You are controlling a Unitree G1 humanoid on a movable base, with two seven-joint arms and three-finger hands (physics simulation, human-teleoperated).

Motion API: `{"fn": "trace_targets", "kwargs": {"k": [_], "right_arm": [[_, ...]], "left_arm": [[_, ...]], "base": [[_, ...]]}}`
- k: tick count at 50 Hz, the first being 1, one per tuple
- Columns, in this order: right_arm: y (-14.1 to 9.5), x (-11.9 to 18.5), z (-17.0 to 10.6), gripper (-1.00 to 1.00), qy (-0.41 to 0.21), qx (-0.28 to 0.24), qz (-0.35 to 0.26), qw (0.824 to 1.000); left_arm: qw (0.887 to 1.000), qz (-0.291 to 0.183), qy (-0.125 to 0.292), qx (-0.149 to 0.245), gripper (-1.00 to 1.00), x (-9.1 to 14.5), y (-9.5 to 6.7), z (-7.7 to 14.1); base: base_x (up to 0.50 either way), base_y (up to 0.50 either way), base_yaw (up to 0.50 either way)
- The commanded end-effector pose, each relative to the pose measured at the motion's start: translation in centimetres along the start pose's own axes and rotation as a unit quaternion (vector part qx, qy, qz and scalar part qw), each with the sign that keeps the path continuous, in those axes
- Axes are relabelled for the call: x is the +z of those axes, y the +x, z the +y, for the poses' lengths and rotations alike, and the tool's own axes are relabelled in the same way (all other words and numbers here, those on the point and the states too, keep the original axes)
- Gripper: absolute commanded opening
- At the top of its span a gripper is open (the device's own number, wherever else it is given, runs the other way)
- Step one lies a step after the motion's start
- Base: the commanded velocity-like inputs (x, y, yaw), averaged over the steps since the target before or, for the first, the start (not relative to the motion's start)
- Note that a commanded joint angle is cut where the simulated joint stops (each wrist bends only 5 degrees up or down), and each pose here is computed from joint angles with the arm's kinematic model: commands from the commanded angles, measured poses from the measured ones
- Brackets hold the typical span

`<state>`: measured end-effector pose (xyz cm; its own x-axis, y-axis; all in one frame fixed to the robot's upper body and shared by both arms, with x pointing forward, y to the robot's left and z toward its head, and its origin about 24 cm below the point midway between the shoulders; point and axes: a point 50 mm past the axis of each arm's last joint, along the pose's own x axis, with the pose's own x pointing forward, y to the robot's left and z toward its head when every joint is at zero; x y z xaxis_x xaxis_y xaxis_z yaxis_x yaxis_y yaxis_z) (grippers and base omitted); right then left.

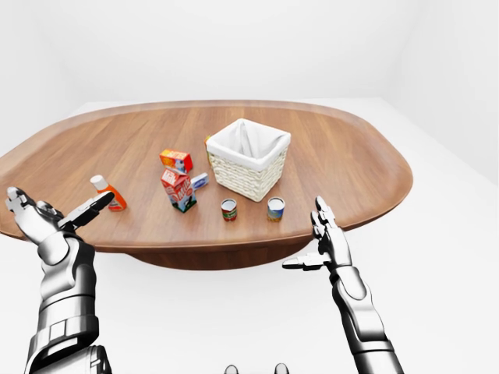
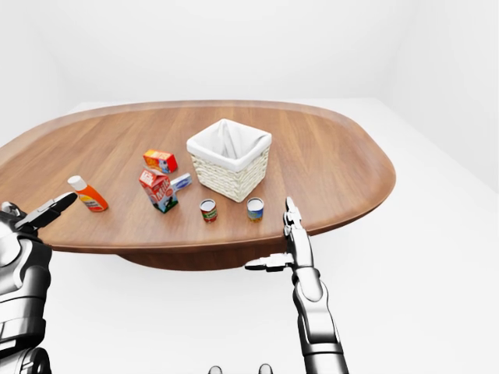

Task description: Pick up the alphabet soup, and put it in the basket.

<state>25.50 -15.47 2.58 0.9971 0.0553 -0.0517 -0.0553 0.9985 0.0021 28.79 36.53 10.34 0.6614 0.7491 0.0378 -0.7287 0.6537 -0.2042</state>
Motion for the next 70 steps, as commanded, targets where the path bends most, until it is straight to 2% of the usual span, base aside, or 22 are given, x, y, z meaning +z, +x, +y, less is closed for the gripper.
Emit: {"fn": "trace_targets", "kwargs": {"k": [1, 17, 35, 39, 70], "right_arm": [[0.04, 0.01, 0.03, 1.00, -0.001, 0.000, 0.001, 1.000], [-0.01, -0.01, -0.05, 1.00, 0.003, -0.001, 0.000, 1.000], [-0.09, 0.16, -0.10, 1.00, 0.004, -0.005, -0.003, 1.000], [-0.15, 0.31, -0.12, 1.00, 0.004, -0.009, -0.005, 1.000], [-0.56, 0.44, -0.67, 1.00, 0.011, -0.027, -0.009, 1.000]], "left_arm": [[1.000, 0.000, 0.000, 0.000, 1.00, 0.00, 0.00, -0.02], [1.000, -0.010, -0.004, 0.001, 1.00, 0.45, -0.10, 0.09], [1.000, 0.005, 0.000, 0.001, 1.00, -0.16, 0.08, -0.07], [1.000, -0.010, -0.004, 0.001, 1.00, 0.47, -0.06, 0.08], [1.000, -0.013, -0.005, 0.005, 1.00, 0.63, -0.02, 0.14]], "base": [[0.23, 0.00, 0.00], [0.26, 0.00, 0.00], [0.27, 0.00, 0.00], [0.26, 0.00, 0.00], [0.17, 0.00, 0.00]]}}
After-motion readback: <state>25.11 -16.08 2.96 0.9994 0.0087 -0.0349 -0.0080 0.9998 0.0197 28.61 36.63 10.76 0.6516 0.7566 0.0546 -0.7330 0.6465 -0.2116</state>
